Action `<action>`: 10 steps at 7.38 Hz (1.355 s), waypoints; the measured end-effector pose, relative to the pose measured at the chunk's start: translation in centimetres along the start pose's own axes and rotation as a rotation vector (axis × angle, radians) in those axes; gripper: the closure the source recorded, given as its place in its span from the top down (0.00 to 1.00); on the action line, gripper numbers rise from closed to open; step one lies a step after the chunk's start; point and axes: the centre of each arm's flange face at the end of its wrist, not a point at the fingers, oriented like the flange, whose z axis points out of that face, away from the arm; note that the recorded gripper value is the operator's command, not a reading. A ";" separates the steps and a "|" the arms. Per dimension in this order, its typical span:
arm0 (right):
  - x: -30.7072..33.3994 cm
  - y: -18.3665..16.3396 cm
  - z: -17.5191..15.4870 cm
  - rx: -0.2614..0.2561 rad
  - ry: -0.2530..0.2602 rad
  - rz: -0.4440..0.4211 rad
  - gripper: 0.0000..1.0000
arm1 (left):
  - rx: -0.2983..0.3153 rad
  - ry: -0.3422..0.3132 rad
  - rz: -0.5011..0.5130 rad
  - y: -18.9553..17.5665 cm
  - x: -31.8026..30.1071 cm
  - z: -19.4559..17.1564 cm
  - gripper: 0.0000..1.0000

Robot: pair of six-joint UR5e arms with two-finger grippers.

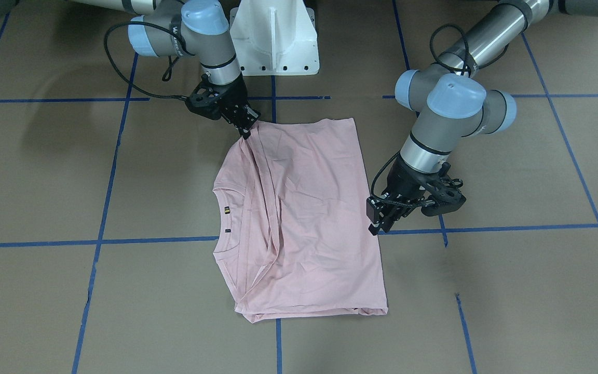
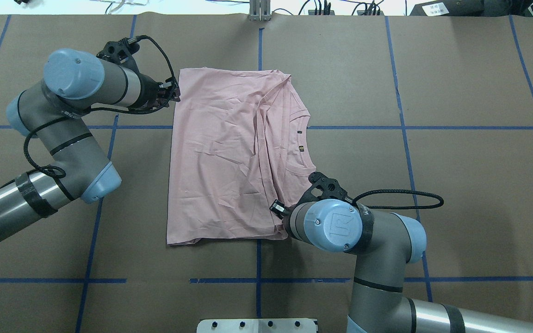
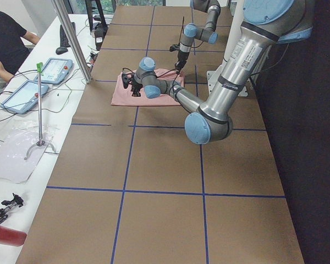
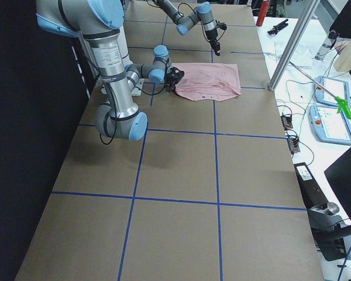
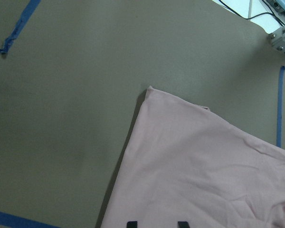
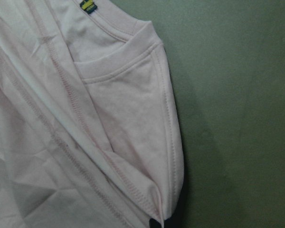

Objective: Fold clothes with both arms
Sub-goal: 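Move both grippers to the shirt's two corners nearest the robot and grasp them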

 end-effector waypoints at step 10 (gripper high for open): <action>4.1 1.6 -4.3 -0.033 0.022 -0.026 0.00 | -0.183 -0.183 -0.261 31.1 -6.5 -6.2 0.55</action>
